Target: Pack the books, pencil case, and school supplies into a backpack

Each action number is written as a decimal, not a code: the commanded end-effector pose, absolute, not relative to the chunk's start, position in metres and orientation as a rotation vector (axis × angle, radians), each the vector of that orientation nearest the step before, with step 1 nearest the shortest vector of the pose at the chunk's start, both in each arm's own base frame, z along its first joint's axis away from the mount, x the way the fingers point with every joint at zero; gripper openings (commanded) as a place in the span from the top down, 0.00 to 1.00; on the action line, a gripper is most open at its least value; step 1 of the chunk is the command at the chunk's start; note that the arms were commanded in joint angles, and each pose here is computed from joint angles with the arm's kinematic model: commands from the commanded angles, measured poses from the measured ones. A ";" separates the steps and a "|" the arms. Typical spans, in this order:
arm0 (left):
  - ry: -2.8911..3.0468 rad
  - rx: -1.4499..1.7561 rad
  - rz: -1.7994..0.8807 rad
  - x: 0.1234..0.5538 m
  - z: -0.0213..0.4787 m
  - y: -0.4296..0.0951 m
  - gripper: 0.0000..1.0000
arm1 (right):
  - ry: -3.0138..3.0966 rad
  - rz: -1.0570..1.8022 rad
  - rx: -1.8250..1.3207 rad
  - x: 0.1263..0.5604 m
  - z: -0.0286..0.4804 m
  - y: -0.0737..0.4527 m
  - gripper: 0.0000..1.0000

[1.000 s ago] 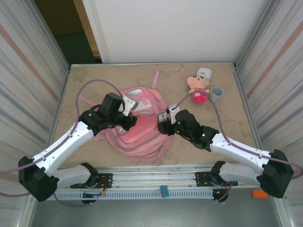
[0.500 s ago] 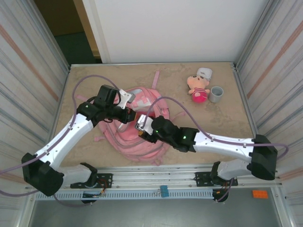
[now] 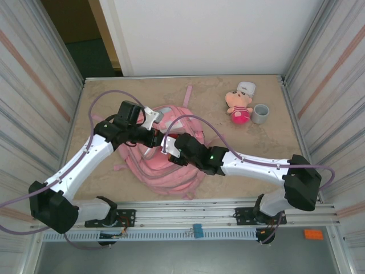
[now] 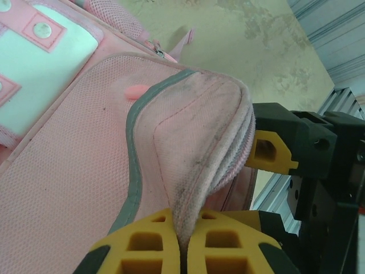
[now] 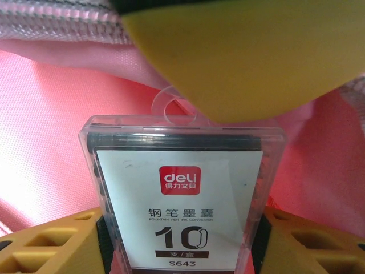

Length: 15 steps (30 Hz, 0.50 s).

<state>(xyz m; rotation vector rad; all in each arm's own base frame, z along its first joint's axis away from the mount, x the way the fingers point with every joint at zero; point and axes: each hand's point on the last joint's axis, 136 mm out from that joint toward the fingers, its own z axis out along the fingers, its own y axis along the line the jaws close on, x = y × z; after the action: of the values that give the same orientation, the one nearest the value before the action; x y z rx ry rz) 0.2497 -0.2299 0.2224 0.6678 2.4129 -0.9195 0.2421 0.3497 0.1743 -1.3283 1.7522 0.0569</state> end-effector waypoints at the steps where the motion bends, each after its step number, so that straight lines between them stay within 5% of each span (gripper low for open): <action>1: 2.217 0.723 -1.064 0.249 0.275 -0.249 1.00 | 1.758 0.049 -1.339 0.249 0.176 0.351 0.38; 15: 2.241 0.583 -0.922 0.269 0.264 -0.219 1.00 | 1.837 0.210 -1.197 0.239 0.175 0.347 0.29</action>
<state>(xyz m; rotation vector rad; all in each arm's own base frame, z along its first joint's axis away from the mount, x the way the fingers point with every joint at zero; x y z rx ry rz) 0.2607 -0.2179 0.2265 0.5921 2.4018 -0.9054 0.2408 0.3504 0.1663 -1.2926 1.8090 0.1183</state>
